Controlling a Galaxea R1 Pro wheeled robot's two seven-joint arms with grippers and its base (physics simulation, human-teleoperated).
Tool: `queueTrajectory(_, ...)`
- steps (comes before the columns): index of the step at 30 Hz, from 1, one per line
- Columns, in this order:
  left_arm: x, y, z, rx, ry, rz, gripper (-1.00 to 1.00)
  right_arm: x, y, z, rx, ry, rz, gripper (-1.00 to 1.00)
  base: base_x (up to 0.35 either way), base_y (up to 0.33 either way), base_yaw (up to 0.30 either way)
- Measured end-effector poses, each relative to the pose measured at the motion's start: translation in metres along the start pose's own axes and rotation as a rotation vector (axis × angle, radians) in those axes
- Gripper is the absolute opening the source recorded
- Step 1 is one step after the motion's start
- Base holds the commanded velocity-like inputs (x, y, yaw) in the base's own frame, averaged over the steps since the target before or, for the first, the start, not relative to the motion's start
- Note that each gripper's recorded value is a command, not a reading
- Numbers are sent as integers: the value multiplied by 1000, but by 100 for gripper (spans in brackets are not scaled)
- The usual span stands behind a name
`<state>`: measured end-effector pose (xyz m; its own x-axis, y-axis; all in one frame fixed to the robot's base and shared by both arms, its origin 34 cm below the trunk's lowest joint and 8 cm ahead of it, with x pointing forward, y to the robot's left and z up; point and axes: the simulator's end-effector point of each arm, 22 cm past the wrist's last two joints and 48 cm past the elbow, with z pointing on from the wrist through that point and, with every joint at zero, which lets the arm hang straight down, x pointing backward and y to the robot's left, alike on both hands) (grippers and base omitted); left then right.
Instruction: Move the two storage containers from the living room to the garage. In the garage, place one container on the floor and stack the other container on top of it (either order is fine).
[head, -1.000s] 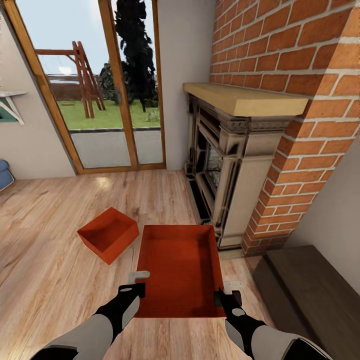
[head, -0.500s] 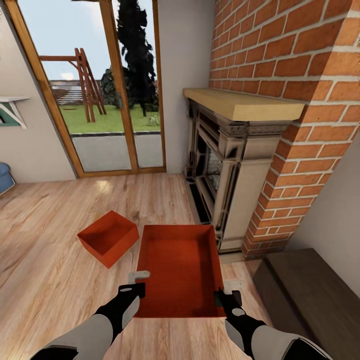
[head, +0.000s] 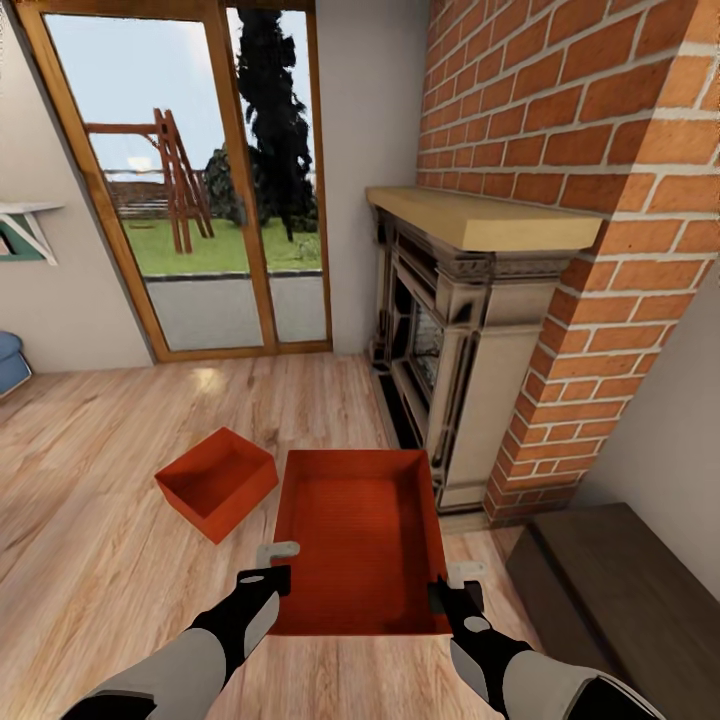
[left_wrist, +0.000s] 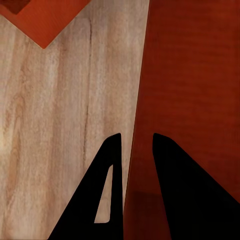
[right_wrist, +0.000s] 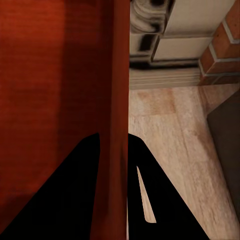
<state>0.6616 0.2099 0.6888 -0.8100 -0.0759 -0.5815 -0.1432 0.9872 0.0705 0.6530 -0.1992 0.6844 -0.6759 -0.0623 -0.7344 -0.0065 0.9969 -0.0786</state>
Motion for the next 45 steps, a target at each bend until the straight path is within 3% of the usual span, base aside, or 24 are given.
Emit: queueTrajectory(45, -35, 0, -22, 5, -70, -10, -100, -38, -3, -13, 5, -71, 4, -100, 0, 0, 0)
